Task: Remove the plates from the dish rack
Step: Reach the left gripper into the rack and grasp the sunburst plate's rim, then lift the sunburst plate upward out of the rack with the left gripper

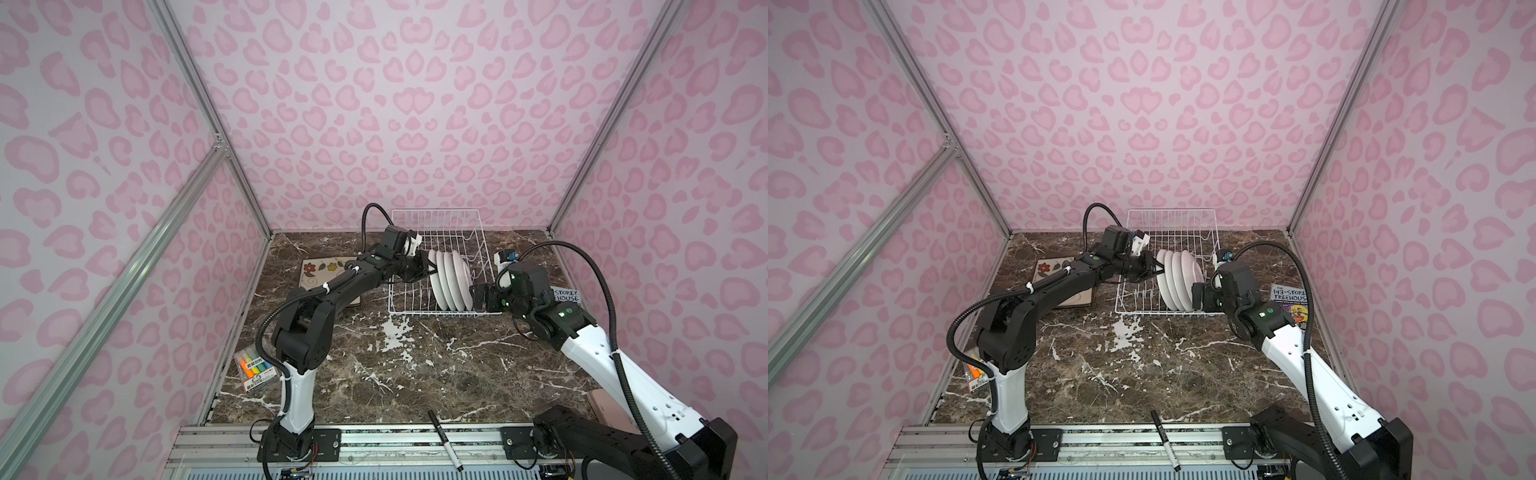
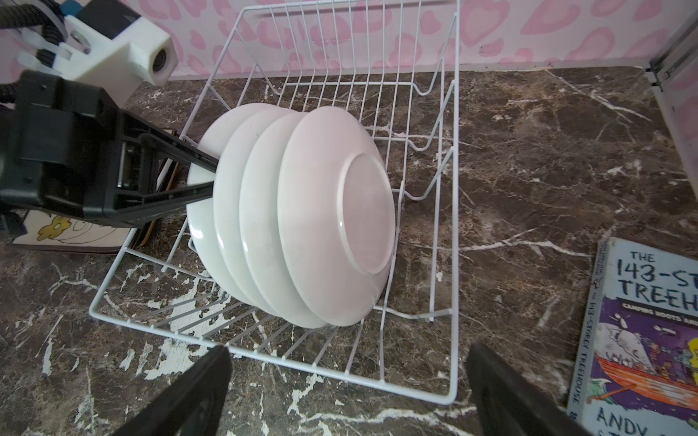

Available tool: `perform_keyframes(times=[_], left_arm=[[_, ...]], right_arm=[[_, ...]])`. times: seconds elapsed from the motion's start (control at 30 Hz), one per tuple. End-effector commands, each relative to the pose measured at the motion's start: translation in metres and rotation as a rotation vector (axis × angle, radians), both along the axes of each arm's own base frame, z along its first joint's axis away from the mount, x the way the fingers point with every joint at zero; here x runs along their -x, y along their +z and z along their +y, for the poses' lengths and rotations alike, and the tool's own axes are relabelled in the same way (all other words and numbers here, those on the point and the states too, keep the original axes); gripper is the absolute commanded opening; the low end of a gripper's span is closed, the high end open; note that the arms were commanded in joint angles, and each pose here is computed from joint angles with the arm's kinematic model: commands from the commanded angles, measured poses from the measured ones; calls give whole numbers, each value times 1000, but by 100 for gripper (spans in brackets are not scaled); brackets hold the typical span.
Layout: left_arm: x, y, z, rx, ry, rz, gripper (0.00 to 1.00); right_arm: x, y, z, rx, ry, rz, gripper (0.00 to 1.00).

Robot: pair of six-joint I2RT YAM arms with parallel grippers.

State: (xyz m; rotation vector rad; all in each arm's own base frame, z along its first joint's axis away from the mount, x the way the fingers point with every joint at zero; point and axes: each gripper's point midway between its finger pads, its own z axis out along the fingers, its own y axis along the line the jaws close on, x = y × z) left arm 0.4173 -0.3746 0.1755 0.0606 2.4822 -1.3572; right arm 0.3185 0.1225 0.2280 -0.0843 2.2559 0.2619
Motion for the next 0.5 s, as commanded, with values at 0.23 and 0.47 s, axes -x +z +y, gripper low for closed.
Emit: perform_keyframes(times=[0.23,0.47], left_arm=[[-6,6,4,-28,43,12,4],[4,30,4,9,12,-4,4]], right_arm=[[-4,9,0,-18,-3,-35,99],[-1,11,-1,-14,-4,-32,99]])
